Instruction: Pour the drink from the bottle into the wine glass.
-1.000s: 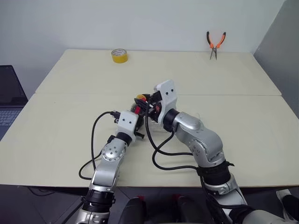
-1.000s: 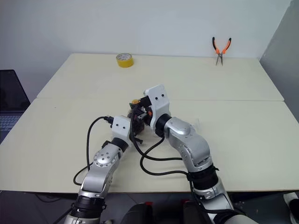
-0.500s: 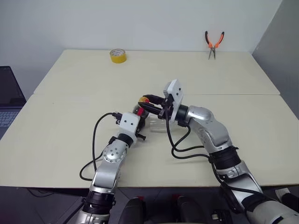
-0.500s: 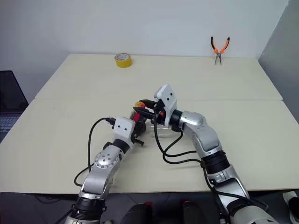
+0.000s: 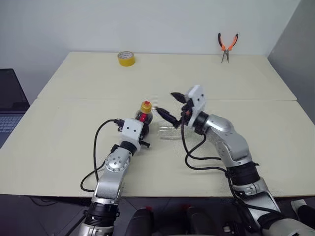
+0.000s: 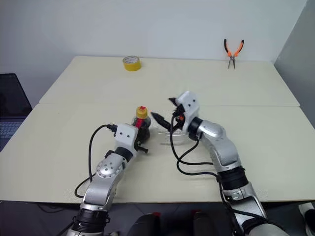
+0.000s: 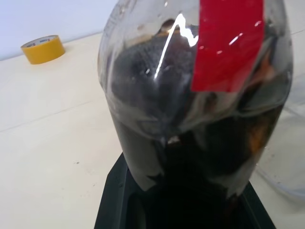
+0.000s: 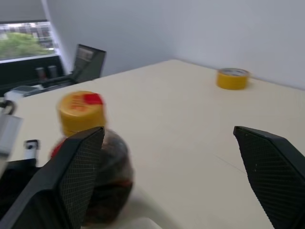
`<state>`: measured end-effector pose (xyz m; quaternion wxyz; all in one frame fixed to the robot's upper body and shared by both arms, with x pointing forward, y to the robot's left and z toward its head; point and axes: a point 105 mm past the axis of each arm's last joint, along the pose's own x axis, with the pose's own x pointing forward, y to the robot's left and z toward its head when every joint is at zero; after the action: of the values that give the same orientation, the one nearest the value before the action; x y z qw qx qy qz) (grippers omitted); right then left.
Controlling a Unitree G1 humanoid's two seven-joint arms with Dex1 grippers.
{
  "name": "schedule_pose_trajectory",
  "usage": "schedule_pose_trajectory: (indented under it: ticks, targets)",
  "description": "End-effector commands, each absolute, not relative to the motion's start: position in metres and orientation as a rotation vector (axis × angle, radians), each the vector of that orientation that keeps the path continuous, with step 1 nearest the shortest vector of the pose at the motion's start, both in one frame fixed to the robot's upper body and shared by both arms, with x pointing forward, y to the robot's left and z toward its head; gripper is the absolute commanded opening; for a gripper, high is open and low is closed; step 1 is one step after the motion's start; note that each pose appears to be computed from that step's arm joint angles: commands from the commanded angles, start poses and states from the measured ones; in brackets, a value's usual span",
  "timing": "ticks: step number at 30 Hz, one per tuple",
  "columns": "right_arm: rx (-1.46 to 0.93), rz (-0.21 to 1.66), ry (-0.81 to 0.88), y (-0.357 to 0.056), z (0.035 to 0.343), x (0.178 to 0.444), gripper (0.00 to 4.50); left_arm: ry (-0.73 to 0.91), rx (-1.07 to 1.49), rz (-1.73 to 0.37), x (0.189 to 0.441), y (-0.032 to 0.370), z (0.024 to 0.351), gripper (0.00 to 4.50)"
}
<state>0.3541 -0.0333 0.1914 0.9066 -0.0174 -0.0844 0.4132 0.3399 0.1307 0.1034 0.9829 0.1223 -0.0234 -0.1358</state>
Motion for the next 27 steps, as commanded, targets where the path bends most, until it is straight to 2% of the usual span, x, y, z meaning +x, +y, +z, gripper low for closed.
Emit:
schedule_pose_trajectory:
  ticks: [1, 4, 7, 16, 20, 27]
  targets:
    - [-0.041, 0.851, -0.25, -0.035, 0.21, 0.337, 4.5, -0.138, 0.241, -0.263, 0.338, 0.129, 0.127, 0.74]
    - [-0.025, 0.899, -0.245, -0.025, 0.209, 0.311, 4.5, -0.139, 0.239, -0.259, 0.338, 0.128, 0.126, 0.74]
    - [-0.027, 0.91, -0.249, -0.012, 0.213, 0.302, 4.5, -0.14, 0.238, -0.252, 0.34, 0.128, 0.126, 0.74]
    - [-0.002, 0.815, -0.269, 0.016, 0.227, 0.318, 4.5, -0.151, 0.235, -0.252, 0.343, 0.124, 0.128, 0.74]
    - [-0.054, 0.851, -0.272, 0.028, 0.226, 0.319, 4.5, -0.153, 0.232, -0.254, 0.343, 0.122, 0.128, 0.74]
    - [-0.086, 0.83, -0.259, 0.027, 0.22, 0.328, 4.5, -0.155, 0.23, -0.26, 0.342, 0.12, 0.128, 0.74]
